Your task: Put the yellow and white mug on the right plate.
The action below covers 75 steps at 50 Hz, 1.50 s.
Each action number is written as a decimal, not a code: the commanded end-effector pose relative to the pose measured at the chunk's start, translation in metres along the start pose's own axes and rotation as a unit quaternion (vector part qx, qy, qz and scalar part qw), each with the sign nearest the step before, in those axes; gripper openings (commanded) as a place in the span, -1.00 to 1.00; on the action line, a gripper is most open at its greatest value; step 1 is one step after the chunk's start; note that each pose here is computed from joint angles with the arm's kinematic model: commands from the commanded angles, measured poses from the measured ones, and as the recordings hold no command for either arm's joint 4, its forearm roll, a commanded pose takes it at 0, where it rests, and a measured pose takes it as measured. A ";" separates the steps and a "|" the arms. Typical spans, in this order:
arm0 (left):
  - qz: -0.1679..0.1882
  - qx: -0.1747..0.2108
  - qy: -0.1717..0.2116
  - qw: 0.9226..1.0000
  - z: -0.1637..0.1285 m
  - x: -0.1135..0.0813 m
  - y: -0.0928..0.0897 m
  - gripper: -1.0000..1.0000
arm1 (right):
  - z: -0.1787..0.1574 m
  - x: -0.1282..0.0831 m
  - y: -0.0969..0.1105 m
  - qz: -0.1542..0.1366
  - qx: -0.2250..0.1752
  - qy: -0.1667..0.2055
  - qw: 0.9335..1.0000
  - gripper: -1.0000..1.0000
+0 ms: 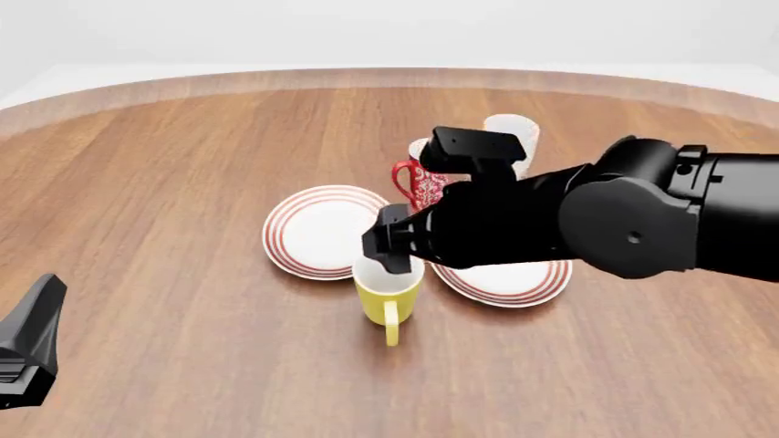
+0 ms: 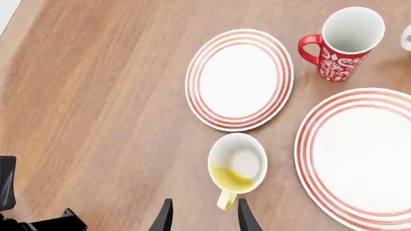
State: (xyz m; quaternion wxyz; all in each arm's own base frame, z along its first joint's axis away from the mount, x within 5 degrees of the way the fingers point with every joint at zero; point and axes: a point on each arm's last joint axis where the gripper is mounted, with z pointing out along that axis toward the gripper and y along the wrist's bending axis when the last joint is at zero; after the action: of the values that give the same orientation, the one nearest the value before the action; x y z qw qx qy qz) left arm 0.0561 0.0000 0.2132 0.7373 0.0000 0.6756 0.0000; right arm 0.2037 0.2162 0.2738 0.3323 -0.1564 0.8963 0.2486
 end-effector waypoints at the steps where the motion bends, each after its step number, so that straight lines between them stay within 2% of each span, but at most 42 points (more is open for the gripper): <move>1: 0.000 0.000 0.000 1.000 0.000 0.000 0.000 1.00 | 0.011 0.015 -0.007 0.020 0.002 0.006 1.000 1.00; 14: 0.000 0.000 0.000 1.000 0.000 0.000 0.000 1.00 | 0.025 0.026 -0.001 0.022 -0.004 0.021 1.000 1.00; 22: 0.000 0.000 0.000 1.000 0.000 0.000 0.000 1.00 | 0.037 0.037 -0.005 0.028 -0.002 0.027 0.999 1.00; 30: 0.000 0.000 0.000 1.000 0.000 0.000 0.000 1.00 | 0.040 0.038 -0.004 0.029 -0.003 0.028 0.999 1.00; 50: 0.000 0.000 0.000 1.000 0.000 0.000 0.000 1.00 | 0.056 0.055 -0.005 0.042 -0.007 0.037 0.998 1.00; 75: 0.000 0.000 0.000 1.000 0.000 0.000 0.000 1.00 | 0.063 0.071 -0.020 0.065 0.002 0.036 0.997 1.00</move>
State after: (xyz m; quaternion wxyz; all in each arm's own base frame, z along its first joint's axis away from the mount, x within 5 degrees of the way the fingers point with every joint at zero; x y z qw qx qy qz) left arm 0.0561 0.0000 0.2132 0.7373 0.0000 0.6756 0.0000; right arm 0.1946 0.2301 0.1858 0.2857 -0.1141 0.9144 0.2633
